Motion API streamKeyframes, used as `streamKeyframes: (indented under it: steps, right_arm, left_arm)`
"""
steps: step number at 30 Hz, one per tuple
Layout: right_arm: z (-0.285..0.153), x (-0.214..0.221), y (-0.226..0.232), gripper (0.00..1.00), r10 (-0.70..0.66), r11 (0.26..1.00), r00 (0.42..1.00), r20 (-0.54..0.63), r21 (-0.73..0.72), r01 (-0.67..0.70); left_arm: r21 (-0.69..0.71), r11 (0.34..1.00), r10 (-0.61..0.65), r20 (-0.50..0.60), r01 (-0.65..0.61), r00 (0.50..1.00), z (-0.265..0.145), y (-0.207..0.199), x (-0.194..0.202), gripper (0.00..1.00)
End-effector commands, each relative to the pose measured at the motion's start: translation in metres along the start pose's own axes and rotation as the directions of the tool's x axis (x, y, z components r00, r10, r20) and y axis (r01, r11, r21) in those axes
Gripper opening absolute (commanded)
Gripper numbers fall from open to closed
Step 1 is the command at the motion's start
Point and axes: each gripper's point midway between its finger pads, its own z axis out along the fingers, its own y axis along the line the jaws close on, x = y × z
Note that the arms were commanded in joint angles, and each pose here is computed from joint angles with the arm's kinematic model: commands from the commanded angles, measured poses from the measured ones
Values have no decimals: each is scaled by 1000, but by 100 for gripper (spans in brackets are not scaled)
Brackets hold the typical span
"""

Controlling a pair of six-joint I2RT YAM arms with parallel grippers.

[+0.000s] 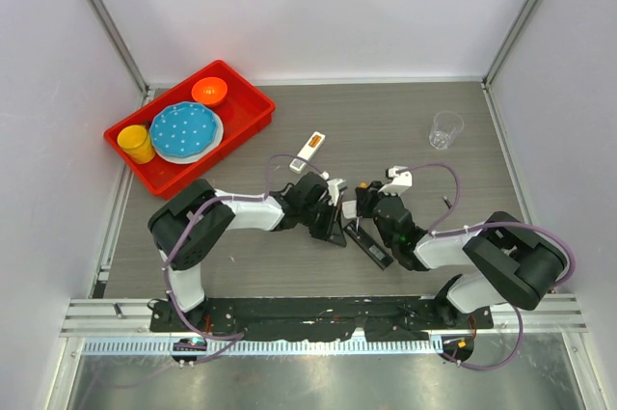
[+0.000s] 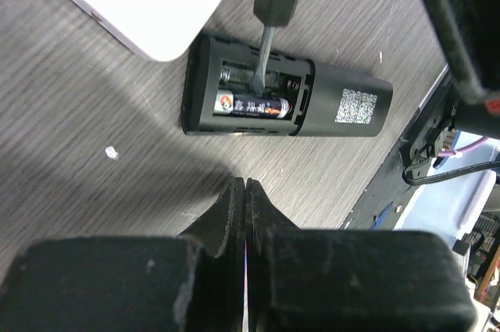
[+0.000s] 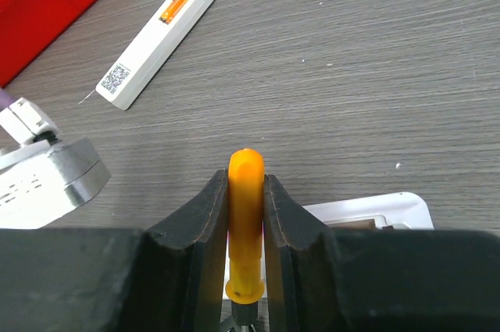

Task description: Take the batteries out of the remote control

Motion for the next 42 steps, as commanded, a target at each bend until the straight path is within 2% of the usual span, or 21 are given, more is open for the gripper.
streamKeyframes:
  steps: [1,13,16,21,30,36,42]
  right_arm:
    - [3,-5,15,1,33,999,999,6,-42,-32]
    - [6,11,26,1,70,995,989,-130,-58,-78]
    - [12,13,16,1,137,988,977,-161,-45,-146]
    - [18,17,2,1,305,947,927,-221,-34,-319]
    - [23,19,0,1,319,946,918,-238,20,-323]
    - [11,5,-12,1,248,969,956,-155,48,-244]
    - [-8,-26,-17,1,169,983,986,6,65,-169]
  left_arm:
    - [-50,999,-12,20,12,1000,4,7,-12,0]
    - [-178,982,-57,25,61,998,15,30,-21,0]
    - [-180,981,-64,34,69,997,16,31,-21,0]
    - [-174,981,-77,41,83,996,16,29,-22,0]
    - [-157,983,-85,52,92,995,19,23,-19,0]
    - [-148,985,-86,59,94,995,18,20,-20,0]
    - [-119,988,-89,69,97,994,18,11,-20,0]
